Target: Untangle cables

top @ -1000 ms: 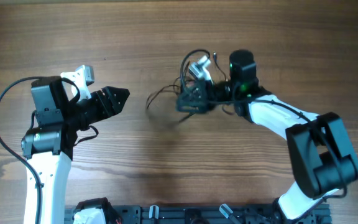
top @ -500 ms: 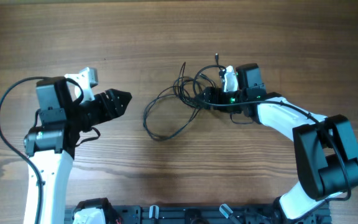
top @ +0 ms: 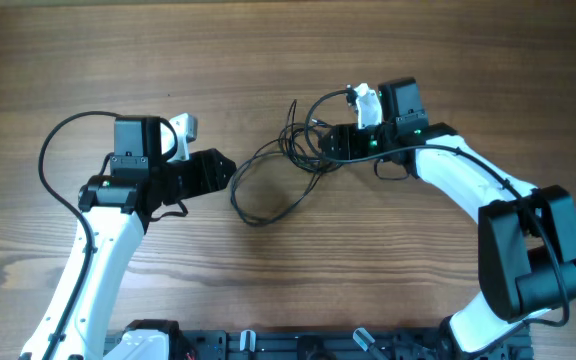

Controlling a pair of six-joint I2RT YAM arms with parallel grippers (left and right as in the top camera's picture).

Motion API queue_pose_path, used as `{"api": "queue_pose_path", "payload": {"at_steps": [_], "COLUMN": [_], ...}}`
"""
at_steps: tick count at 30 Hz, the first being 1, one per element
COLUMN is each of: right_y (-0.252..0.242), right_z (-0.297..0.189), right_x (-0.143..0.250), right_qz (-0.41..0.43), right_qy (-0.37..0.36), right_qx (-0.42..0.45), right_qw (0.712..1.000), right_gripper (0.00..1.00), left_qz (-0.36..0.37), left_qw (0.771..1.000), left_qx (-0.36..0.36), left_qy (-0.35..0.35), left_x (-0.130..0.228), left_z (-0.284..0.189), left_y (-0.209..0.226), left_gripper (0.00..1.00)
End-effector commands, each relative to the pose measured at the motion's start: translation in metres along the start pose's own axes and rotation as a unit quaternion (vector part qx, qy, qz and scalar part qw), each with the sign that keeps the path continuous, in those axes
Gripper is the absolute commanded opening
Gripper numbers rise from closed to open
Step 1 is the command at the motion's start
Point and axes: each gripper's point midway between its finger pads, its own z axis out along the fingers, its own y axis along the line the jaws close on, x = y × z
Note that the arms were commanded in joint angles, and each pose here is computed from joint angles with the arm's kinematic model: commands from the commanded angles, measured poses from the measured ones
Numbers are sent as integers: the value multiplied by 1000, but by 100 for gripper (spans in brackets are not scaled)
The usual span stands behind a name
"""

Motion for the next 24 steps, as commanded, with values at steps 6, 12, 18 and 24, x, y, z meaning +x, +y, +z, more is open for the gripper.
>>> {"api": "queue_pose_path", "payload": {"at_steps": [6,12,18,24], "right_y": [35,90,76,60], "right_z": [8,25,31,41], "right_x": [11,16,-21,-34], "right_qz": [-70,-150,-124,-29], "right_qy": [28,17,-65,-99], "right_qx": [-56,-95,5,35], "right_qw": [996,984,990,994], "right_gripper": [70,77,66,63], "left_qz": [19,23,20,19], "left_qw": [1000,995,996,997], "left_qx": [-10,-77,-78,-69], "left_qy": [-18,-54,-47,-41], "left_x": [-8,-23,-19,-16], "left_z": [3,0,0,1], "left_y": [3,25,26,23], "left_gripper": [65,68,68,68]}}
